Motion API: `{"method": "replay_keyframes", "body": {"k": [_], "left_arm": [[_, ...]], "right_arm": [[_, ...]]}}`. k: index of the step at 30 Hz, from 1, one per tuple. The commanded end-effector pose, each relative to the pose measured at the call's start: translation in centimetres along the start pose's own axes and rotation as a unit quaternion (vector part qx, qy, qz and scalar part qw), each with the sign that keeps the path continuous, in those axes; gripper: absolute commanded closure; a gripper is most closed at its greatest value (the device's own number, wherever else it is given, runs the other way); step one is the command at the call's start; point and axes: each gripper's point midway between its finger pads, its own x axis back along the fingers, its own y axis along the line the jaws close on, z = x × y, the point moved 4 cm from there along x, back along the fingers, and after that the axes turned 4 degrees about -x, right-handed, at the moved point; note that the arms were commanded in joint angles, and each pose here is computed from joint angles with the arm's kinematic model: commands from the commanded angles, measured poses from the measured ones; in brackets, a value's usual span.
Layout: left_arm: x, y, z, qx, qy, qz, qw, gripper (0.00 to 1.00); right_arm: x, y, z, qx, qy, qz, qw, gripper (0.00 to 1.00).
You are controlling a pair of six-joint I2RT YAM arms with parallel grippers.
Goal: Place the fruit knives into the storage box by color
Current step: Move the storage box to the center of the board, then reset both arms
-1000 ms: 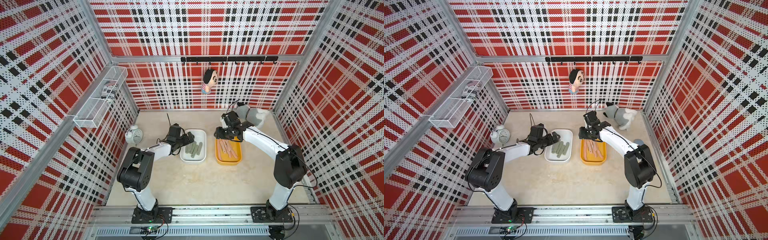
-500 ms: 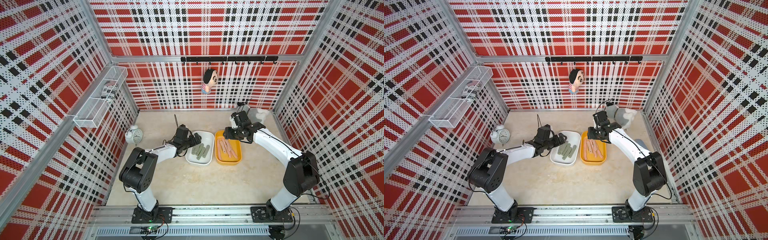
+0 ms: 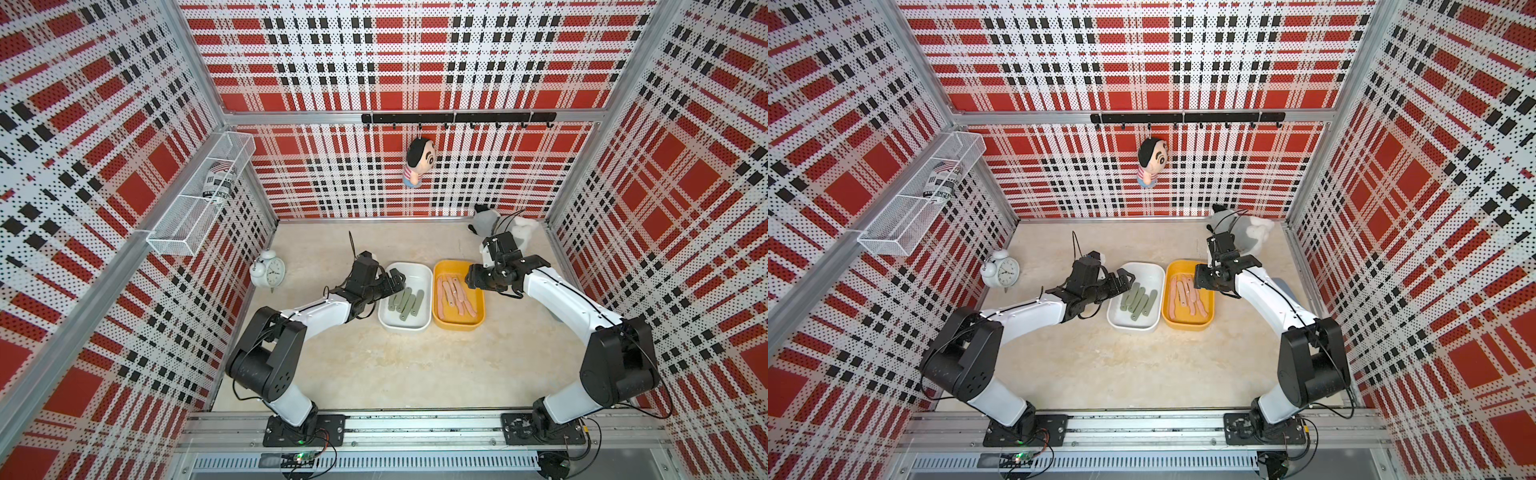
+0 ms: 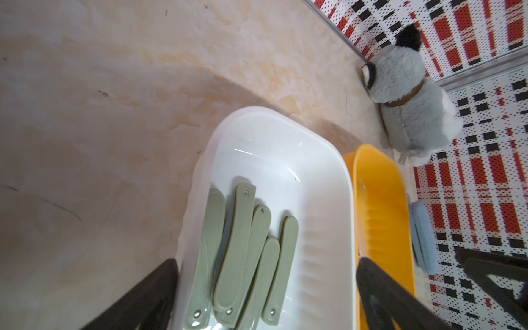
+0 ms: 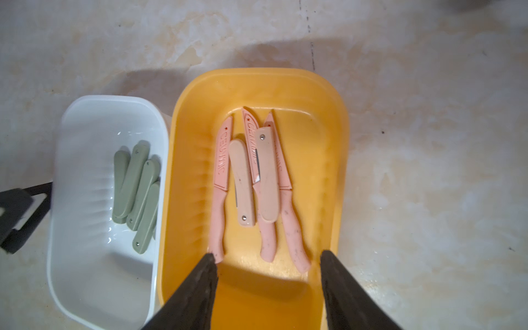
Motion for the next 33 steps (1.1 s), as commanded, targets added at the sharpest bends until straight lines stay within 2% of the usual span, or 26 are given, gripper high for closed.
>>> {"method": "replay_keyframes", "body": {"k": [1,6,12,17,20,24,26,27,30,33], "left_arm": [[1.0,-1.2,0.5,-0.002,-0.002,0.018,1.0,0.02],[1.5,-1.5,1.8,-0.003,0.01,0.025,1.0,0.02],[1.3,0.2,3.4,-0.001,0.024,0.004,1.0,0.02],[1.2,0.7,3.5,-0.001,0.022,0.0,1.0,0.02],[1.8,1.2,2.6,0.0,0.013,-0.012,1.0,0.02],[4.9,1.9,-1.9,-0.018,-0.046,-0.063,0.997,0.02],[7.8,1.3,-5.3,-0.047,-0.107,-0.112,0.987,0.02],[9.7,0.9,-7.2,-0.061,-0.147,-0.144,0.977,0.02],[15.3,-1.1,-11.8,-0.091,-0.25,-0.195,0.944,0.02],[19.9,-1.5,-14.9,-0.077,-0.349,-0.256,0.898,0.02]], "right_arm": [[1.3,-0.8,-0.5,-0.001,-0.017,-0.005,1.0,0.38],[2.1,-1.3,-1.0,-0.004,-0.025,-0.004,1.0,0.38],[2.6,-1.0,-1.1,-0.004,-0.027,-0.012,1.0,0.38],[2.9,-1.0,-1.3,-0.006,-0.034,-0.014,0.999,0.36],[3.1,-1.0,-1.9,-0.011,-0.042,-0.015,0.999,0.33],[4.5,-0.9,-3.9,-0.019,-0.076,-0.03,0.997,0.26],[5.6,-1.0,-5.1,-0.021,-0.107,-0.029,0.994,0.12],[6.4,-1.2,-5.8,-0.021,-0.129,-0.017,0.991,0.02],[8.4,-1.9,-7.4,-0.01,-0.209,0.009,0.978,0.0],[11.0,-2.3,-7.7,0.006,-0.315,0.008,0.949,0.0]]}}
